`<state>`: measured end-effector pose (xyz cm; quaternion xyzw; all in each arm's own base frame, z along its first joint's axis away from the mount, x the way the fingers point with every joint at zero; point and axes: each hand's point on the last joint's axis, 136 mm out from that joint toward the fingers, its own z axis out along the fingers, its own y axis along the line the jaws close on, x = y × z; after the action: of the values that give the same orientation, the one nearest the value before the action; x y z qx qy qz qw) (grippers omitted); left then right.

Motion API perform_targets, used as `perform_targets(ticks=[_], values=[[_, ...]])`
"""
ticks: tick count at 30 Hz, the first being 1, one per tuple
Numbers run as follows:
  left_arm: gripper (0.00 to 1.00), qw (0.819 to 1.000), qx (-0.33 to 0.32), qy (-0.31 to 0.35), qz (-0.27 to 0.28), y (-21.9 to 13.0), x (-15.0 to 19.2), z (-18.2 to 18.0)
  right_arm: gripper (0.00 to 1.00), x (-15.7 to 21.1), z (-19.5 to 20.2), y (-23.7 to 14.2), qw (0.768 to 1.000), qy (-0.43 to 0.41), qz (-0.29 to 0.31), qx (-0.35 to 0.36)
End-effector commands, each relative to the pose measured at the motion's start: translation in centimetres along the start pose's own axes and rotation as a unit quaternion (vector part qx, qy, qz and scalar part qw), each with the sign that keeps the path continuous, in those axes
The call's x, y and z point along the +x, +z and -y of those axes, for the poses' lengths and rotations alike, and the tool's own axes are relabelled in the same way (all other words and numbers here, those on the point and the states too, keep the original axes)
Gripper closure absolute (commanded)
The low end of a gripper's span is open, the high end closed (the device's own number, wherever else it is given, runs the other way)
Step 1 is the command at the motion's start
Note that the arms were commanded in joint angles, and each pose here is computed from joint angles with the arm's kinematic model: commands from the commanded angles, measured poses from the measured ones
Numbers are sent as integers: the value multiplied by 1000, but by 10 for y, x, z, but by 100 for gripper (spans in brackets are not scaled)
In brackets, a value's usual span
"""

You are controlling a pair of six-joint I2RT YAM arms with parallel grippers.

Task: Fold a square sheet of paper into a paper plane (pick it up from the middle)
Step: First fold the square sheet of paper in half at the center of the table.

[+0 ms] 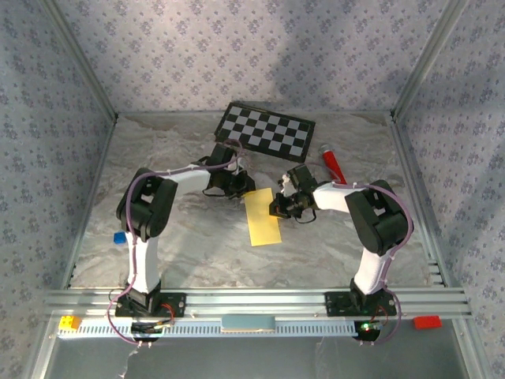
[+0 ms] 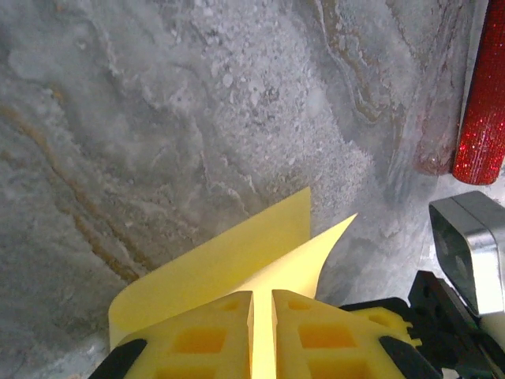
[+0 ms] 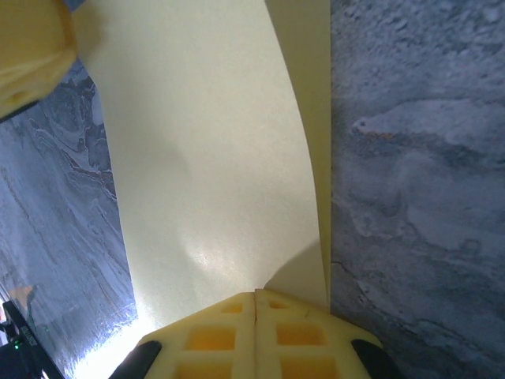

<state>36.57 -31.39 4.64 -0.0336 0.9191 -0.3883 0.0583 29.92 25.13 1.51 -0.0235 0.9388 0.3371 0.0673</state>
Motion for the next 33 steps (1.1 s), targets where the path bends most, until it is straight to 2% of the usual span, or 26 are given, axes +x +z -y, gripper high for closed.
perform_targets(ticks=[1,9,21,27,33], values=[[86,999,-16,-12,-25,9,7,-20,100,57,77,6,985,63,-78,137],[85,999,-36,-22,-11,13,2,-42,100,57,77,5,986,63,-78,137],[86,995,-68,-32,61,-9,-40,-61,100,60,80,5,985,64,-78,139],[85,995,-45,-16,87,-32,-50,-30,100,59,79,5,986,62,-75,136],[83,996,-15,11,92,-53,-39,6,100,57,78,5,986,65,-74,134]])
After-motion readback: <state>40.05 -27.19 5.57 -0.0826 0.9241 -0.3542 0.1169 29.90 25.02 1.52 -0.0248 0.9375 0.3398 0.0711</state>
